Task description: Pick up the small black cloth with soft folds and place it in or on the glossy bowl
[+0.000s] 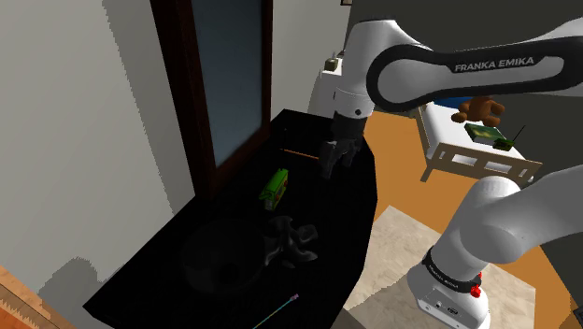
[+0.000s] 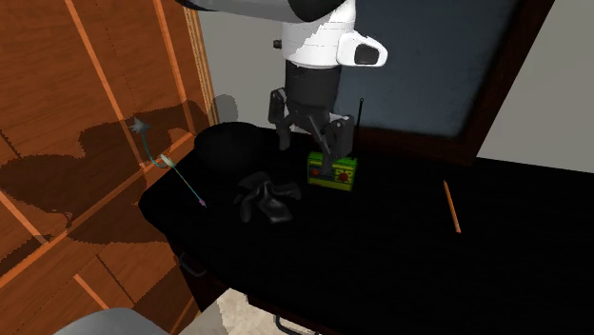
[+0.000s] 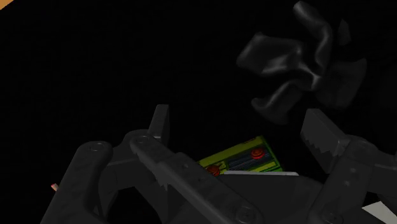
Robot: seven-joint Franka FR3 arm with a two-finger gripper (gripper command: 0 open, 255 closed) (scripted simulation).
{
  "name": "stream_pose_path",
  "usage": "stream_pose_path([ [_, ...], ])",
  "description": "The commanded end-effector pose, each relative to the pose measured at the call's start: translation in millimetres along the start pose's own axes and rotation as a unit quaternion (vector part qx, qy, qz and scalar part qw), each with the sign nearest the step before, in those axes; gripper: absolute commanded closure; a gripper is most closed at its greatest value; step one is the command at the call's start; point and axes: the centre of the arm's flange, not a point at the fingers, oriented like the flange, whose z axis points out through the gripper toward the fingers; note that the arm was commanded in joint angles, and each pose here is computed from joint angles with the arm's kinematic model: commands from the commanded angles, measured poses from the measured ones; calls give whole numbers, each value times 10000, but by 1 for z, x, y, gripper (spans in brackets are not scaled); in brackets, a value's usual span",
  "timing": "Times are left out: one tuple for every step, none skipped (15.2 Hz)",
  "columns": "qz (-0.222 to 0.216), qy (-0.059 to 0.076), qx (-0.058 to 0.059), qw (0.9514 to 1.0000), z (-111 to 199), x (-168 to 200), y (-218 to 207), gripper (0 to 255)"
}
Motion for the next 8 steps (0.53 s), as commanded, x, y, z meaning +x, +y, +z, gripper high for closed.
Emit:
stream_pose_path([
  [8, -15, 26, 10000, 20, 6, -19, 0],
  [9, -25, 36, 10000, 28, 9, -28, 0],
  [10, -35, 47, 10000, 37, 12, -38, 0],
  [10, -45, 57, 10000, 45, 15, -48, 0],
  [11, -55, 68, 10000, 53, 18, -57, 0],
  [12, -65, 78, 9999, 61, 21, -67, 0],
  [12, -75, 89, 9999, 69, 24, -77, 0],
  [13, -85, 99, 9999, 78, 27, -86, 0],
])
